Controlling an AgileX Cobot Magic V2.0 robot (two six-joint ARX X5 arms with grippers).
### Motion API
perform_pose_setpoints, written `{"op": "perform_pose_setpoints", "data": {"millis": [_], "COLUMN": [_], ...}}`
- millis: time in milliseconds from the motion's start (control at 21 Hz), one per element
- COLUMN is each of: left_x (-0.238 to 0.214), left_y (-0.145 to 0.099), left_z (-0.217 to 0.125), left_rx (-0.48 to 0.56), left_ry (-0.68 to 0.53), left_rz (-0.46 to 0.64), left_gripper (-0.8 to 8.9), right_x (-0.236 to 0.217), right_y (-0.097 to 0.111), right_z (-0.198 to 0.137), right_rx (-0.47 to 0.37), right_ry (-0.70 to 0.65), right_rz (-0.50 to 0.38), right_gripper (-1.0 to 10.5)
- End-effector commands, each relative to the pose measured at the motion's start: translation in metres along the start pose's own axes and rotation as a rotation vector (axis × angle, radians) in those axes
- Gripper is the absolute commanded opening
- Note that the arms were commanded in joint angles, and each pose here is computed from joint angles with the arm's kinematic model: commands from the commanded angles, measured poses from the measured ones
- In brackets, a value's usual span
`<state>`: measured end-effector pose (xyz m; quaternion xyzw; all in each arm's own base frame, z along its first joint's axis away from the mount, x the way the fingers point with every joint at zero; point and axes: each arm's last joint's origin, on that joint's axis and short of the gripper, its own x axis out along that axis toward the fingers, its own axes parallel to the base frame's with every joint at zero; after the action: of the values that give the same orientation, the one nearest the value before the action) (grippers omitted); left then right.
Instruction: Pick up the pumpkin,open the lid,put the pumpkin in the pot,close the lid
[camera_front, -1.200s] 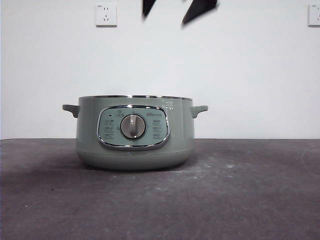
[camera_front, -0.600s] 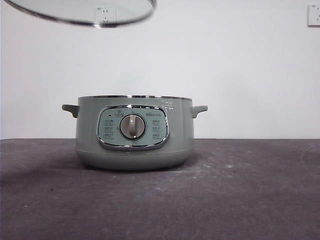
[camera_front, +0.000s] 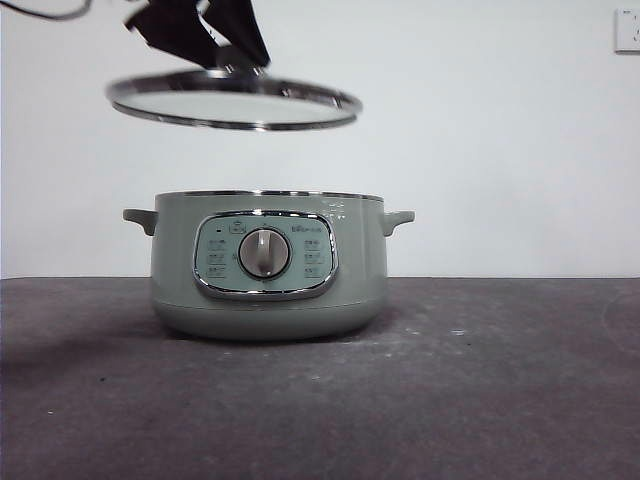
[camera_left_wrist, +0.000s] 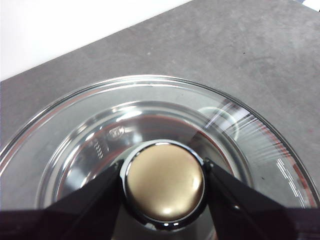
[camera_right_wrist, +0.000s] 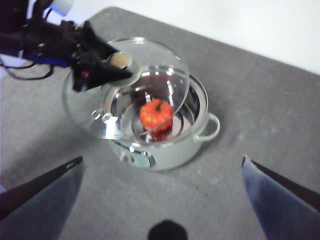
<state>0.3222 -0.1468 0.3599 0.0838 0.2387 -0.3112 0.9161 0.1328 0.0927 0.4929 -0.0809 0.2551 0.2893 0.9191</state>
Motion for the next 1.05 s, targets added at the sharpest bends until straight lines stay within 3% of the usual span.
{"op": "perform_pose_setpoints", "data": {"millis": [48,620,1050], "left_x": [0.009,0.069,0.075], "left_y": [0.001,0.011,0.012], "left_z": [0.006,-0.017,-0.02], "left_rx": [0.046,0.041,0.039], "left_ry": [-0.06,-0.019,-0.013], "left_rz": [0.002,-0.004,-0.007], "left_gripper": [-0.09,-0.09,-0.09], "right_x": [-0.002,-0.005,-0.005], "right_y": [0.0,0.0,0.0], "right_z": [-0.002,-0.006,-0.006], "right_rx": [0.019,0.029,0.028], "right_ry": [0.014,0.042,0.043], "right_rz": [0.003,0.002,0.003], "right_gripper": [6.6,6.6,6.6]}}
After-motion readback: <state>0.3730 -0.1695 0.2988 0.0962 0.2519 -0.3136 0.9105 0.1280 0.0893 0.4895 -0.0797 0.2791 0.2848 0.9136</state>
